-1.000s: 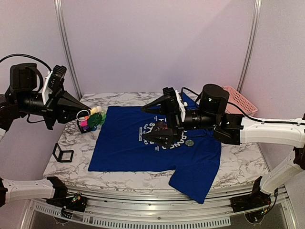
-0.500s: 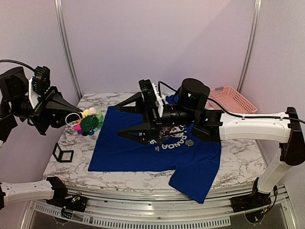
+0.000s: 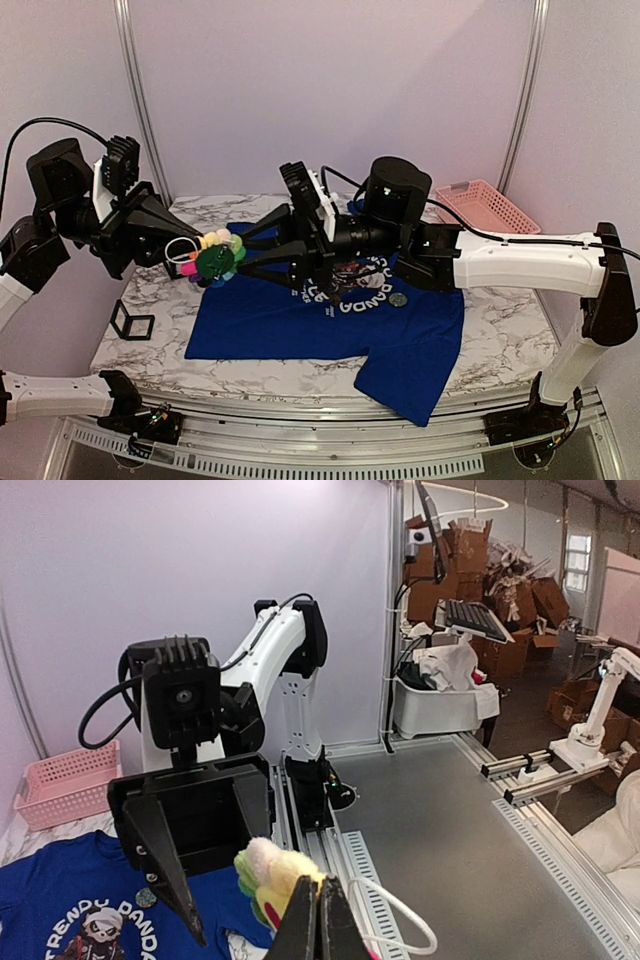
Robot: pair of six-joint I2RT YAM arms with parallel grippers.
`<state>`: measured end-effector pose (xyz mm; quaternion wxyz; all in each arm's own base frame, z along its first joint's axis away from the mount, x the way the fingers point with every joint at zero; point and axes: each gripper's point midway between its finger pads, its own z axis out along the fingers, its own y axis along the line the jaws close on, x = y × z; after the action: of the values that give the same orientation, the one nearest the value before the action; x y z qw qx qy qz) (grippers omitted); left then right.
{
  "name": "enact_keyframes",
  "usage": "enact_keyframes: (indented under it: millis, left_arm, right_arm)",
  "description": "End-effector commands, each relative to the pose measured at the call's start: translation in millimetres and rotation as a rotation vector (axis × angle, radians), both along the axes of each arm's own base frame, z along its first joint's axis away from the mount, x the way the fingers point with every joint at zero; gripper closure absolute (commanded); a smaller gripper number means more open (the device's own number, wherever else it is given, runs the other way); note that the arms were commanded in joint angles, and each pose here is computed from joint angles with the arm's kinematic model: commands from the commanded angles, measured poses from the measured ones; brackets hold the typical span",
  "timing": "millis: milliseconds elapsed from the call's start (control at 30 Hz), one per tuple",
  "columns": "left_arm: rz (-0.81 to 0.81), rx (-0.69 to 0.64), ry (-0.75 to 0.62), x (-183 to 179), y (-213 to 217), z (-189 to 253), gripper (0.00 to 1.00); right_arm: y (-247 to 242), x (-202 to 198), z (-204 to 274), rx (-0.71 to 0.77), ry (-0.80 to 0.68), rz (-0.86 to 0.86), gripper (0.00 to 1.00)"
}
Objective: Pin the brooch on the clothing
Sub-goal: Pass from the left arm to the right
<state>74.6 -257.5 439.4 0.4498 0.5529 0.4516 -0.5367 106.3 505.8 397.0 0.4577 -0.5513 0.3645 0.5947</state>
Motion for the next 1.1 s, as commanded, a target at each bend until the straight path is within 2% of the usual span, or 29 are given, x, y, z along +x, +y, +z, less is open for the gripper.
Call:
enact_keyframes:
  millis: [0, 167, 233, 267, 467, 633, 667, 733, 833, 900, 1067]
  left_arm:
    - [-0.030, -0.013, 0.010, 0, -7, -1, 1.00]
    - [-0.017, -0.009, 0.021, 5, -11, -7, 1.00]
    - [-0.013, -0.012, 0.030, 7, -12, -8, 1.00]
    - [-0.012, -0.015, 0.032, 7, -12, -8, 1.00]
    - [0.003, -0.021, 0.042, 11, -14, -13, 1.00]
    - [0.006, 0.000, 0.053, 13, -14, -21, 0.99]
    - [0.009, 0.009, 0.047, 13, -14, -24, 0.91]
    - [0.014, 0.022, 0.047, 13, -14, -30, 0.60]
    - [0.027, 0.028, 0.051, 15, -14, -33, 0.31]
    - [0.041, 0.031, 0.048, 17, -13, -33, 0.22]
    - [0.086, 0.107, 0.028, 22, -11, -43, 0.11]
  right_arm:
    - [0, -8, -3, -0.026, -0.009, 0.048, 0.65]
    - [-4, -15, -4, -0.031, -0.027, 0.081, 0.80]
    - [-6, -17, -3, -0.035, -0.028, 0.087, 0.96]
    - [-7, -17, -3, -0.036, -0.027, 0.087, 1.00]
    - [-21, -20, 3, -0.005, -0.088, 0.054, 1.00]
    - [-30, -23, 7, -0.005, -0.084, 0.046, 1.00]
    - [-30, -22, 6, -0.012, -0.076, 0.037, 1.00]
    - [-29, -16, 5, -0.032, -0.051, 0.000, 1.00]
    - [-27, -7, 0, -0.068, -0.020, -0.050, 1.00]
    - [-27, 0, -4, -0.091, 0.000, -0.074, 1.00]
    - [-30, 24, -11, -0.165, 0.073, -0.153, 1.00]
